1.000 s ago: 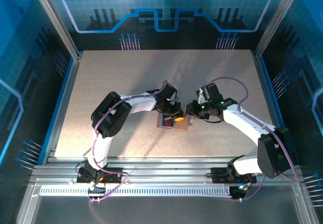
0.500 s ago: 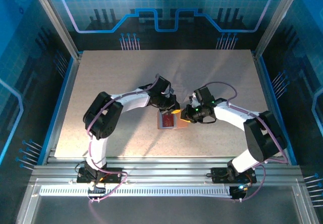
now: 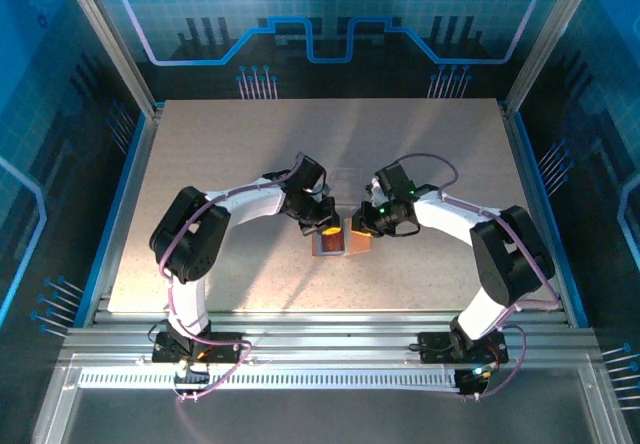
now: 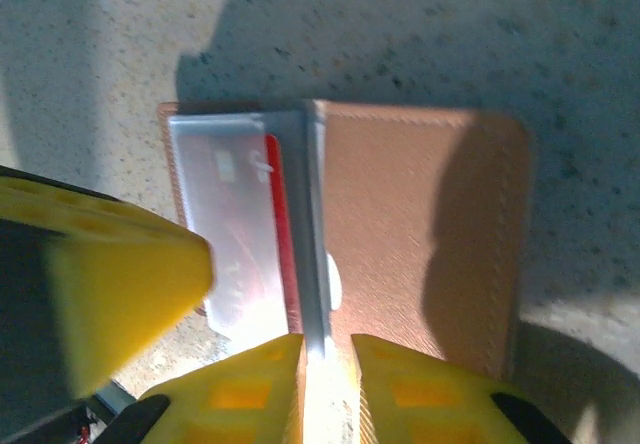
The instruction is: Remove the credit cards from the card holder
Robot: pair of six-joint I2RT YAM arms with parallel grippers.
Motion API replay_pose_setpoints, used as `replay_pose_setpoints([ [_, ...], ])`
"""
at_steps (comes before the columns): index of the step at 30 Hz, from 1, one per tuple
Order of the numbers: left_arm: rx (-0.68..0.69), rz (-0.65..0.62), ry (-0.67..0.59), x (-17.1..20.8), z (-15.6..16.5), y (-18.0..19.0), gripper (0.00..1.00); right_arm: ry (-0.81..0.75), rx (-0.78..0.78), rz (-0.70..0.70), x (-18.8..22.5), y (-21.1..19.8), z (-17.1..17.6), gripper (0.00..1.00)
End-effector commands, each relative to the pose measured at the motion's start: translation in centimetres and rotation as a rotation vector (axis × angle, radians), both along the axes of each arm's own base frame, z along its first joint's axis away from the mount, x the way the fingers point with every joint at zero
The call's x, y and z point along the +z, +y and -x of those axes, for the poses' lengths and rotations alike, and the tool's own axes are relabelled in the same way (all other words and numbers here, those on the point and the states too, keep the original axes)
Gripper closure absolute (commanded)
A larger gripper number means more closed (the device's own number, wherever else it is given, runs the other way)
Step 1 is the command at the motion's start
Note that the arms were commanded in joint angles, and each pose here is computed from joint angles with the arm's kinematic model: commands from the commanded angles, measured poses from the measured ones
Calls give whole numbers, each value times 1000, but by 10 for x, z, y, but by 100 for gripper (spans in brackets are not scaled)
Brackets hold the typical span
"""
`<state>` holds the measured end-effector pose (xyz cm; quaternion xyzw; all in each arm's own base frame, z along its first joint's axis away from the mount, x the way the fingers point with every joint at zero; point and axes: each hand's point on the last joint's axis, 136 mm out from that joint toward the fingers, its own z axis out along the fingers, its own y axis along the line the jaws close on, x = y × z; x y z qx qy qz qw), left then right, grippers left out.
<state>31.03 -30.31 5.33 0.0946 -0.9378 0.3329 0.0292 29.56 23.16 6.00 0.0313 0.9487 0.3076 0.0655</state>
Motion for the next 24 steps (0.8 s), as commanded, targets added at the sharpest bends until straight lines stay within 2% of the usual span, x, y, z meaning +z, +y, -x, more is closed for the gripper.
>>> replay_pose_setpoints([
  [1,-42,-57,22,0,18,14,96,22,61,6,-4,7,4,81],
  [9,-26,-149,-5,3,26,37,95,52,74,12,-17,8,7,82],
  [24,6,-265,27,-25,27,54,98,60,86,34,-32,5,14,84],
])
